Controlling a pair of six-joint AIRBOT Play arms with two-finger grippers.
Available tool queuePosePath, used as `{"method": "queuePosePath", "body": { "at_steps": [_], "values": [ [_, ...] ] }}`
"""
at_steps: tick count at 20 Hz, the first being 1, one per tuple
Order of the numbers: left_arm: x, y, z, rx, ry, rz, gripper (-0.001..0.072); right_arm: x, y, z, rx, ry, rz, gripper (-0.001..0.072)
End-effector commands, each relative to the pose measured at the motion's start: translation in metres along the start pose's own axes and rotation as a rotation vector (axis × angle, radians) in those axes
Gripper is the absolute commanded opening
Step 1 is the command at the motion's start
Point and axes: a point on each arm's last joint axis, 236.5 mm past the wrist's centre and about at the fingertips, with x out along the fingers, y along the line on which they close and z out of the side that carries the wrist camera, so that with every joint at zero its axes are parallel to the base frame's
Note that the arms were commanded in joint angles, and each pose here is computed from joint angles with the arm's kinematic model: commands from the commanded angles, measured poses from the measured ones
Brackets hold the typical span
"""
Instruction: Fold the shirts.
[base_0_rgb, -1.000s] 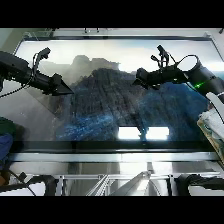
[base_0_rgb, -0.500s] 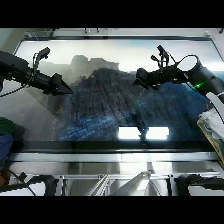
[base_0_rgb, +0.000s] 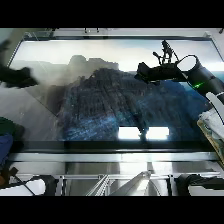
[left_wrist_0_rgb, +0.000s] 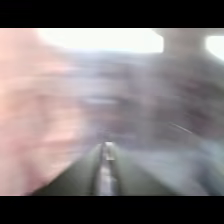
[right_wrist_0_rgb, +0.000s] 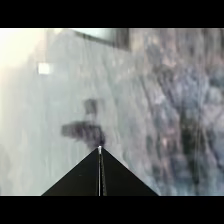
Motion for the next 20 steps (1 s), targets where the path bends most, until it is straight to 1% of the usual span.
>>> {"method": "queuePosePath", "body": {
  "at_steps": [1, 2, 4, 6, 8, 11, 13, 16, 17, 18, 19, 20],
  "values": [
    [-0.065, 0.166, -0.03, -0.263, -0.031, 0.339, 0.072, 0.0, 0.0, 0.006, 0.0, -0.026, 0.0, 0.0018],
    [-0.077, 0.199, -0.048, -0.365, -0.042, 0.357, 0.072, 0.0, 0.0, 0.006, 0.0, -0.026, 0.0, 0.0018],
    [-0.092, 0.25, -0.085, -0.513, -0.06, 0.396, 0.072, 0.001, 0.0, 0.006, 0.001, -0.026, 0.0, 0.0018],
    [-0.094, 0.287, -0.116, -0.614, -0.086, 0.431, 0.072, 0.001, -0.001, 0.006, 0.001, -0.025, -0.001, 0.0018],
    [-0.083, 0.308, -0.141, -0.677, -0.078, 0.441, 0.072, 0.001, -0.001, 0.006, 0.001, -0.025, -0.001, 0.0018],
    [-0.043, 0.31, -0.163, -0.715, 0.03, 0.376, 0.072, 0.001, -0.001, 0.006, 0.001, -0.026, -0.001, 0.0018],
    [-0.016, 0.303, -0.156, -0.681, 0.091, 0.34, 0.072, 0.001, -0.001, 0.006, 0.001, -0.026, -0.001, 0.0018],
    [0.019, 0.285, -0.125, -0.584, 0.15, 0.305, 0.072, 0.001, -0.001, 0.006, 0.001, -0.025, -0.001, 0.0018],
    [0.03, 0.276, -0.114, -0.554, 0.172, 0.292, 0.0583, 0.001, -0.001, 0.006, 0.001, -0.025, -0.001, 0.0018],
    [0.037, 0.262, -0.106, -0.529, 0.206, 0.271, 0.0056, 0.001, -0.001, 0.006, 0.001, -0.025, -0.001, 0.0018],
    [0.047, 0.238, -0.085, -0.487, 0.205, 0.214, 0.0011, 0.001, -0.001, 0.006, 0.001, -0.025, -0.001, 0.0018],
    [0.055, 0.202, -0.057, -0.441, 0.173, 0.111, 0.0011, 0.001, -0.001, 0.006, 0.001, -0.026, -0.001, 0.0018]
  ]
}}
